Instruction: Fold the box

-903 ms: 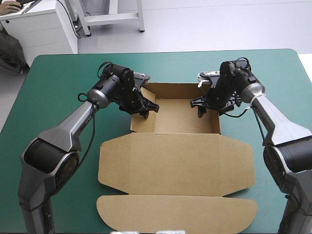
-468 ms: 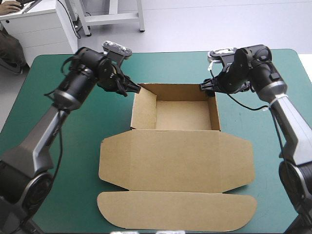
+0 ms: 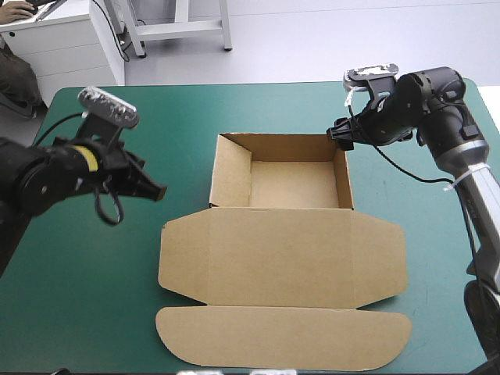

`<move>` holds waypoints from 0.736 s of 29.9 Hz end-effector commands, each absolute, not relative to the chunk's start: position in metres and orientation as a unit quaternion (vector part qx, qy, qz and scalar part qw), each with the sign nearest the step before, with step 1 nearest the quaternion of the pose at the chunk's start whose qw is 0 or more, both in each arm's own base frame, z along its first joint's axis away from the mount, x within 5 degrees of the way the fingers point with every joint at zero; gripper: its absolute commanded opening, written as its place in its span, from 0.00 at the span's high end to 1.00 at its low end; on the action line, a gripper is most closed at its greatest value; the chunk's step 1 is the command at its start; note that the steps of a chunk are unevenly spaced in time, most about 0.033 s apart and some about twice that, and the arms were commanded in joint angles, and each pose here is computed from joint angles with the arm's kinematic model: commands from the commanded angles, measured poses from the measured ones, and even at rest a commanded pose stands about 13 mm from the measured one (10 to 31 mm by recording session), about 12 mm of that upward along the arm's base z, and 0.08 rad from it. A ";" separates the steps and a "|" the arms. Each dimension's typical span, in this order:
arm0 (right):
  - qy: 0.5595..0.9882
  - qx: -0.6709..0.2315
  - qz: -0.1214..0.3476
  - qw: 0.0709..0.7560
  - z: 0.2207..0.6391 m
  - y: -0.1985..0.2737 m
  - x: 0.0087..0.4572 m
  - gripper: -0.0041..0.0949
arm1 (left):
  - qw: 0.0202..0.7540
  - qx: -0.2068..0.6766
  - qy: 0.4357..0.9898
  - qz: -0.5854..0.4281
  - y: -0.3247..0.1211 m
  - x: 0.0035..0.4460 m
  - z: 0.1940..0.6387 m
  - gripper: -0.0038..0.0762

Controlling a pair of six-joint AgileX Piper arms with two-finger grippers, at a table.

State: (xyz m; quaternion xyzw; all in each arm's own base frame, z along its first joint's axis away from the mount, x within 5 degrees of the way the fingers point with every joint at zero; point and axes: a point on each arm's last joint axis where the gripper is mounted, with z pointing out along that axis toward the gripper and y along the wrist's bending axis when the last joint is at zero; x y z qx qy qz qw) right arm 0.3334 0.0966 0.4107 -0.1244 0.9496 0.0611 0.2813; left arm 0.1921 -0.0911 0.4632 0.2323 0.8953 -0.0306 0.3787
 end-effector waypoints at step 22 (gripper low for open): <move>0.979 -0.117 0.066 0.151 0.298 0.117 0.405 0.61 | 0.309 0.162 0.930 -0.113 -0.036 0.064 0.310 0.96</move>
